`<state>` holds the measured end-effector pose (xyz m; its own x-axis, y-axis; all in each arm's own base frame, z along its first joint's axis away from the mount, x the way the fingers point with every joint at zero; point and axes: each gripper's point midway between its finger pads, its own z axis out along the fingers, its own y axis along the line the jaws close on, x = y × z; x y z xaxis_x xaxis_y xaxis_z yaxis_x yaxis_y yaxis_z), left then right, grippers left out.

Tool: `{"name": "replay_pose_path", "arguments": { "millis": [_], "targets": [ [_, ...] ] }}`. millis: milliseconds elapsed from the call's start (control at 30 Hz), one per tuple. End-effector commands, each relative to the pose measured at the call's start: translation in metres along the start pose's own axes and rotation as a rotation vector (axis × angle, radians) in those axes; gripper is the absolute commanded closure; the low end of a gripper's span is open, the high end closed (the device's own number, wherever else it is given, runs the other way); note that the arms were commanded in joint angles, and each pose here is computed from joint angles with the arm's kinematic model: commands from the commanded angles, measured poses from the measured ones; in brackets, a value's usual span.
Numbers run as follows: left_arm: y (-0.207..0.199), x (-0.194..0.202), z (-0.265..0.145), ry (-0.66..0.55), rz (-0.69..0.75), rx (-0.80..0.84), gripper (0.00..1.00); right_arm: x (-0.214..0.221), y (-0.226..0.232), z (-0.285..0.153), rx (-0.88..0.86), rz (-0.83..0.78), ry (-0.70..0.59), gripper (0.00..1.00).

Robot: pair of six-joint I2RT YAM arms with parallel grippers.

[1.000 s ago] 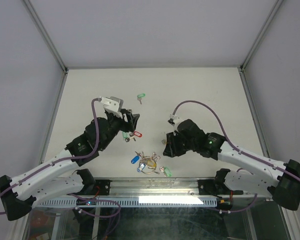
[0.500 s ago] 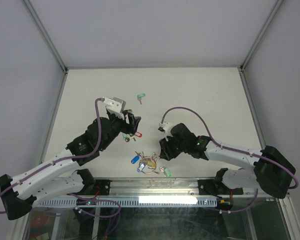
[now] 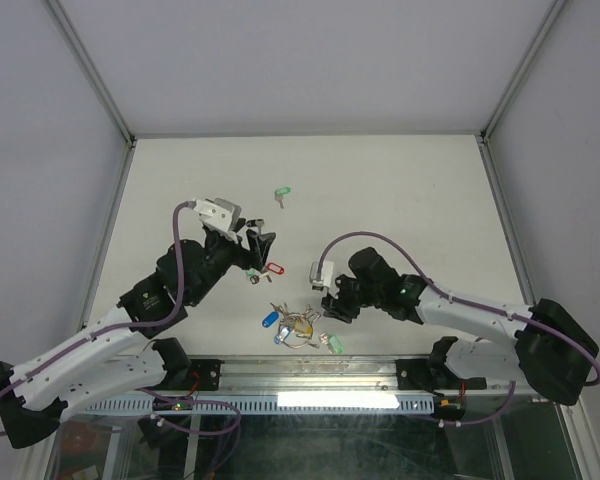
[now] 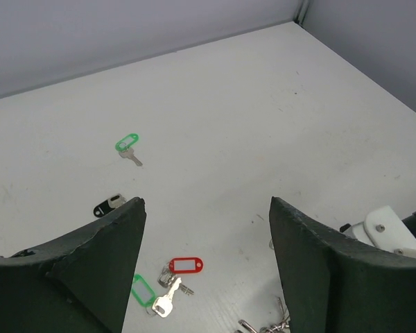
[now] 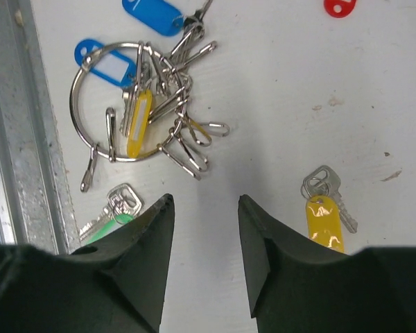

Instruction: Put the keys on the keyring

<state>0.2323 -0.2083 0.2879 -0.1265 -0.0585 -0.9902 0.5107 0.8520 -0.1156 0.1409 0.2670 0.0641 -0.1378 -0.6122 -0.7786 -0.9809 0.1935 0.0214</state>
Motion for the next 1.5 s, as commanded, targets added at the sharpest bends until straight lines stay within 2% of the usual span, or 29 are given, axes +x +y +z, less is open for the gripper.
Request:
{"name": "replay_pose_path", "arguments": {
  "millis": [0, 100, 267, 633, 1467],
  "targets": [
    [0.007, -0.013, -0.006, -0.053, 0.04, -0.004, 0.29, 0.004, -0.002, -0.005, -0.071, -0.217, 0.076, 0.55],
    [0.011, -0.012, -0.01, -0.06, 0.053, -0.016, 0.28, 0.013, -0.001, -0.001, -0.105, -0.23, 0.115, 0.56],
    [0.02, -0.014, -0.018, -0.074, 0.064, -0.048, 0.27, 0.009, 0.0, 0.007, -0.15, -0.239, 0.096, 0.56],
    [0.036, -0.031, -0.041, -0.126, 0.038, -0.101, 0.27, 0.021, 0.0, 0.015, -0.222, -0.277, 0.15, 0.58],
    [0.035, -0.035, -0.038, -0.121, 0.038, -0.104, 0.27, 0.018, 0.012, 0.033, -0.333, -0.325, 0.199, 0.66]
  ]
}}
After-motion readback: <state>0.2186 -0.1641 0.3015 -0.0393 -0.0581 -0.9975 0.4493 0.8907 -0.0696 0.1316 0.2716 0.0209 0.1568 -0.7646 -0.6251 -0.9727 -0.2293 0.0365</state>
